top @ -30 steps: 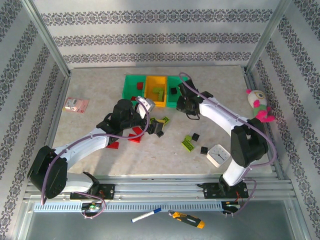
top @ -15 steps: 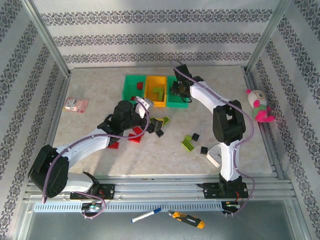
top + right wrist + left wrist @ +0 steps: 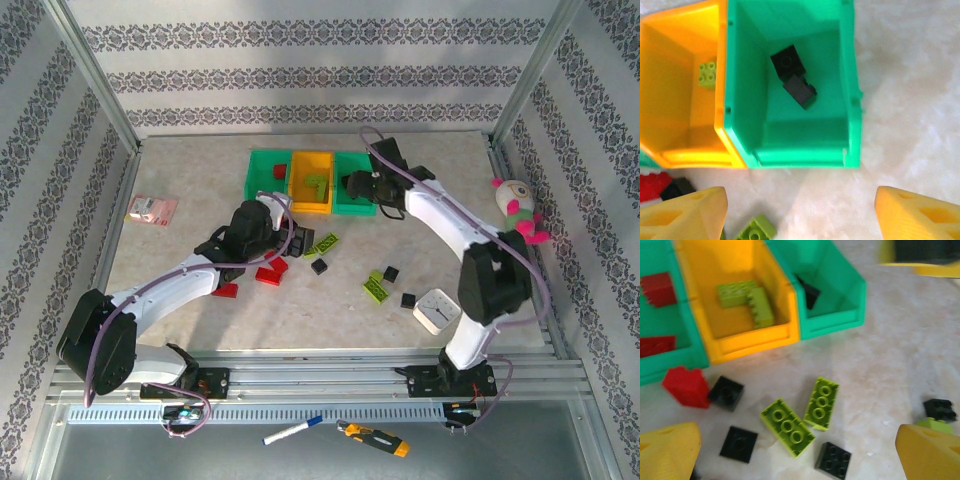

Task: Sort the legos into containers by color
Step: Place the lego in the container, then pick up the lego from the middle-left of the table.

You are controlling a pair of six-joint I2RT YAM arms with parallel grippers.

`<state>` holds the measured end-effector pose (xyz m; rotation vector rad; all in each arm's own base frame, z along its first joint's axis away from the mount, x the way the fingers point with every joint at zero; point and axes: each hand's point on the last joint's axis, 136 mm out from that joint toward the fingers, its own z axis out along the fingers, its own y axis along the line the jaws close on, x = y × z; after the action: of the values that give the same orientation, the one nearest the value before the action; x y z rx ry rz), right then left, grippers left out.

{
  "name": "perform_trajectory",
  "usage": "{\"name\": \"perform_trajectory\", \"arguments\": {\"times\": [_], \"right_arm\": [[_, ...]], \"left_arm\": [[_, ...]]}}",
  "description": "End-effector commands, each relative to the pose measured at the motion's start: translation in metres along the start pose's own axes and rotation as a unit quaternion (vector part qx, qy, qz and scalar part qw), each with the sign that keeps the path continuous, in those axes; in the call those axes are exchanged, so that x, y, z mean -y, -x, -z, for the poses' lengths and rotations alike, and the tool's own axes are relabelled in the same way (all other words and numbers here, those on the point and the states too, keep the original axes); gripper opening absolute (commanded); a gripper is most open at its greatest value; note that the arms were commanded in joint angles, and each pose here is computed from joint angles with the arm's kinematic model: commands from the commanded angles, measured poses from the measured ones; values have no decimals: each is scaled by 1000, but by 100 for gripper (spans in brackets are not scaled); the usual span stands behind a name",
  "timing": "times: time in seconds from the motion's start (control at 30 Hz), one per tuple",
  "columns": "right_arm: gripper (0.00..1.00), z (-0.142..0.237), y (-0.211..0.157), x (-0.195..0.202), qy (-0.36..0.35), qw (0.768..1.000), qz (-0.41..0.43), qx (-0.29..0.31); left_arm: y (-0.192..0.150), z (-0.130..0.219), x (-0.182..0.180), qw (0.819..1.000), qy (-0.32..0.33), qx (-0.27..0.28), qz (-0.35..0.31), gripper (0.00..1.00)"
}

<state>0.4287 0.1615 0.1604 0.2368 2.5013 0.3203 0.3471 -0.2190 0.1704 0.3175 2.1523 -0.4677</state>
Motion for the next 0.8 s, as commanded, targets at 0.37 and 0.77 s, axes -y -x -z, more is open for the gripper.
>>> {"name": "perform_trajectory", "arguments": {"times": [0.37,0.77], "right_arm": [[89,38,-75,-47,113,989,86,-31],[91,31,-77,-83,148,980,120,-50]], "left_arm": [[-62,43,-115,941,261,-120,178,99],[-99,25,-167,909,271,-240,205,99]]}}
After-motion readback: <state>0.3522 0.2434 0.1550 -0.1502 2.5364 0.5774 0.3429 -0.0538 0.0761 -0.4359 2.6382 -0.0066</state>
